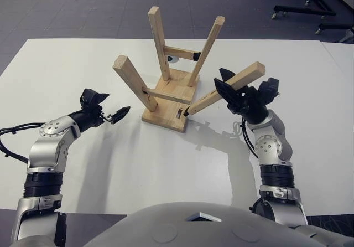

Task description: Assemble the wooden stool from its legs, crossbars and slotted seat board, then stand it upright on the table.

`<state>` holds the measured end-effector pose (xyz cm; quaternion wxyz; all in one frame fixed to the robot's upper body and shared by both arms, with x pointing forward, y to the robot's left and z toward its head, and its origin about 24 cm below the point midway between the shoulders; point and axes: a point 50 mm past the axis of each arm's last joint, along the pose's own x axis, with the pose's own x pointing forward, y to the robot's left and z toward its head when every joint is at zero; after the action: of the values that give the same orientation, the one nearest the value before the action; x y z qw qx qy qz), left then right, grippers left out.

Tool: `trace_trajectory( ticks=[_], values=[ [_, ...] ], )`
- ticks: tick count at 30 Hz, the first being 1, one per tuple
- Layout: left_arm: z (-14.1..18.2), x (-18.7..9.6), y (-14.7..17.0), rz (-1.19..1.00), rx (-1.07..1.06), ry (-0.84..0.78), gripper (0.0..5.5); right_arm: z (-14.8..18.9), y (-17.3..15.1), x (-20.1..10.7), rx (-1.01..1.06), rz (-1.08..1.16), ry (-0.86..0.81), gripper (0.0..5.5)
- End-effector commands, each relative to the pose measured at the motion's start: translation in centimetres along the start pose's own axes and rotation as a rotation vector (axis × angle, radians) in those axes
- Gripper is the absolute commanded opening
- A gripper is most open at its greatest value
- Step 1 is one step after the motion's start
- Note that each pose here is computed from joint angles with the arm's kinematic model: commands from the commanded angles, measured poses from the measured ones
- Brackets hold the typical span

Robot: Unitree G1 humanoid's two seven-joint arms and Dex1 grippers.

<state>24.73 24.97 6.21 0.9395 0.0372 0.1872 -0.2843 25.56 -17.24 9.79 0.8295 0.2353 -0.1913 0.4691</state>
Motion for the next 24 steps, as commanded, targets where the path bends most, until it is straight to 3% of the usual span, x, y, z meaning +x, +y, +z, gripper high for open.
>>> trace_trajectory(
  ticks=[1,6,24],
  values=[
    [0.1,0.0,0.2,-0.003,0.005,0.016,5.40,2.1,0.2,2.4,0.006,0.074,-0.097,2.06],
    [0.1,0.2,0.2,-0.014,0.007,0.018,5.40,0.8,0.6,3.2,-0.004,0.149,-0.049,2.06],
    [-0.1,0.4,-0.2,-0.031,0.007,0.022,5.40,-2.4,1.8,2.0,-0.072,0.107,0.027,2.06]
  ],
)
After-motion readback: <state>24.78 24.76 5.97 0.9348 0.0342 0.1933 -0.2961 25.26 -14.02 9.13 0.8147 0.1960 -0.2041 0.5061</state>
